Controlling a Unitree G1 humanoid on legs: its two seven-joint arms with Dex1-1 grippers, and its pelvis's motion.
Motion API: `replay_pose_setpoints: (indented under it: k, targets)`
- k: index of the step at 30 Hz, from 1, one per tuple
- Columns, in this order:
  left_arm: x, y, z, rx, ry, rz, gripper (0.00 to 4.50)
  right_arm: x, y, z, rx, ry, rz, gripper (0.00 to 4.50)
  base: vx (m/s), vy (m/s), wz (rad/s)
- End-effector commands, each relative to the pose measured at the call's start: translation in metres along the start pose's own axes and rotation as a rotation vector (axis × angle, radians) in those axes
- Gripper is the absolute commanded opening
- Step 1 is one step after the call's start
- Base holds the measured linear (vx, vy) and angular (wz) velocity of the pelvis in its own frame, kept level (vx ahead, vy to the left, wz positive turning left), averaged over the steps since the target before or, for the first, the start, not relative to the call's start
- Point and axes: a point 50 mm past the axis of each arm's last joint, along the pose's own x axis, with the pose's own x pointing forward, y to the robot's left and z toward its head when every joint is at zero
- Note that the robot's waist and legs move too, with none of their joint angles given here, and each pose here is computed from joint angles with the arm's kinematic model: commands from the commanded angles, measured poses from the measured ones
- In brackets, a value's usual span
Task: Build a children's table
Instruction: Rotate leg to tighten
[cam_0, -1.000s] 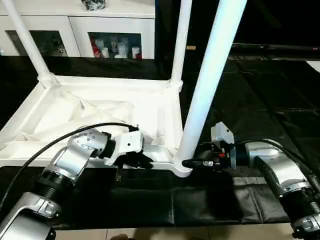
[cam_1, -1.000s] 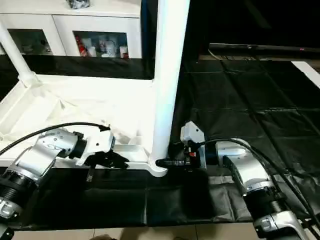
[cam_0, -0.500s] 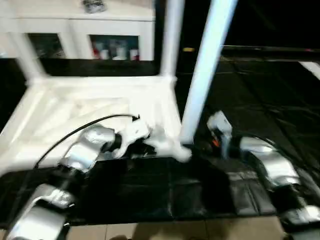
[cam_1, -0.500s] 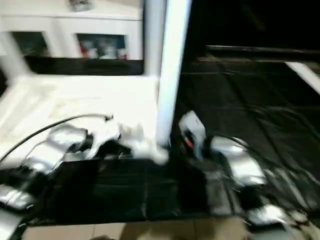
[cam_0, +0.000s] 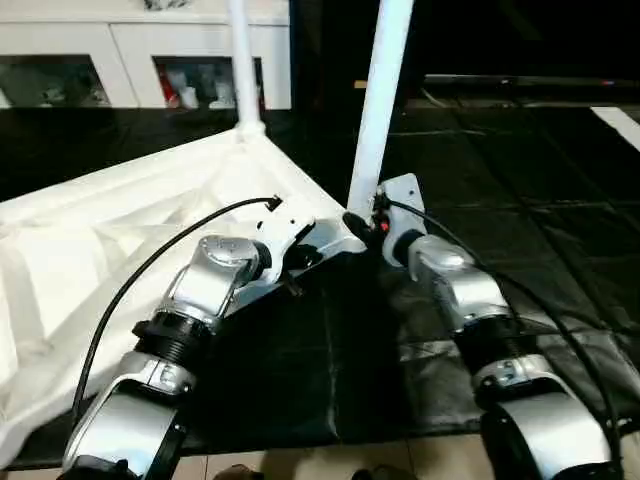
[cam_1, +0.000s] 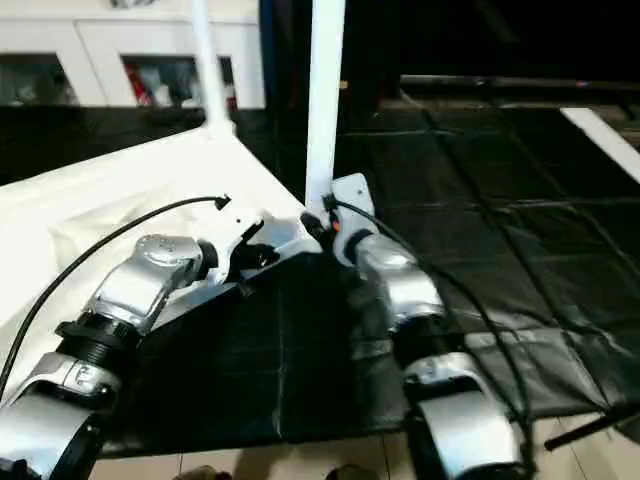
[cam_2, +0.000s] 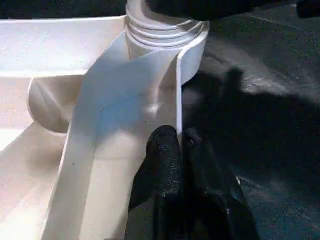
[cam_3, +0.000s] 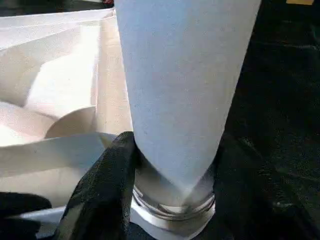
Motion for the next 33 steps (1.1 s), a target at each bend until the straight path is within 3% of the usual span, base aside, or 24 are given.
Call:
replay_pose_setpoints:
  k: [1,2,3,10,14,19,23,25,33]
  targets:
    - [-0.003,0.004,0.032,0.093,-0.108,0.024,0.0,-0.002,0.002,-0.017,0.061,0.06,0.014,2.01,0.0,0.0,0.0]
    - [-0.003,0.004,0.031,0.098,-0.104,0.024,0.0,-0.003,0.001,-0.017,0.073,0.051,0.016,2.57,0.0,0.0,0.0]
    - [-0.003,0.005,0.029,0.096,-0.096,0.024,0.0,-0.005,-0.001,-0.016,0.084,0.036,0.021,2.71,0.0,0.0,0.0]
    - [-0.006,0.008,0.016,0.166,-0.074,-0.047,0.0,-0.038,-0.023,-0.012,0.008,-0.061,0.178,3.35,0.0,0.0,0.0]
    - [-0.01,0.007,0.01,0.213,-0.067,-0.142,0.0,-0.06,-0.039,-0.011,-0.086,-0.061,0.271,3.66,0.0,0.0,0.0]
    - [-0.018,0.0,0.003,0.293,-0.066,-0.328,0.0,-0.082,-0.05,-0.007,-0.158,-0.037,0.395,4.02,0.0,0.0,0.0]
    - [-0.023,-0.003,-0.001,0.333,-0.061,-0.418,0.0,-0.092,-0.05,-0.005,-0.187,-0.015,0.492,4.34,0.0,0.0,0.0]
    - [-0.028,-0.008,-0.002,0.365,-0.06,-0.515,0.0,-0.103,-0.044,-0.007,-0.216,0.045,0.643,4.45,0.0,0.0,0.0]
    - [-0.034,-0.013,-0.004,0.441,-0.031,-0.645,0.0,-0.113,-0.037,-0.014,-0.278,0.152,0.833,4.45,0.0,0.0,0.0]
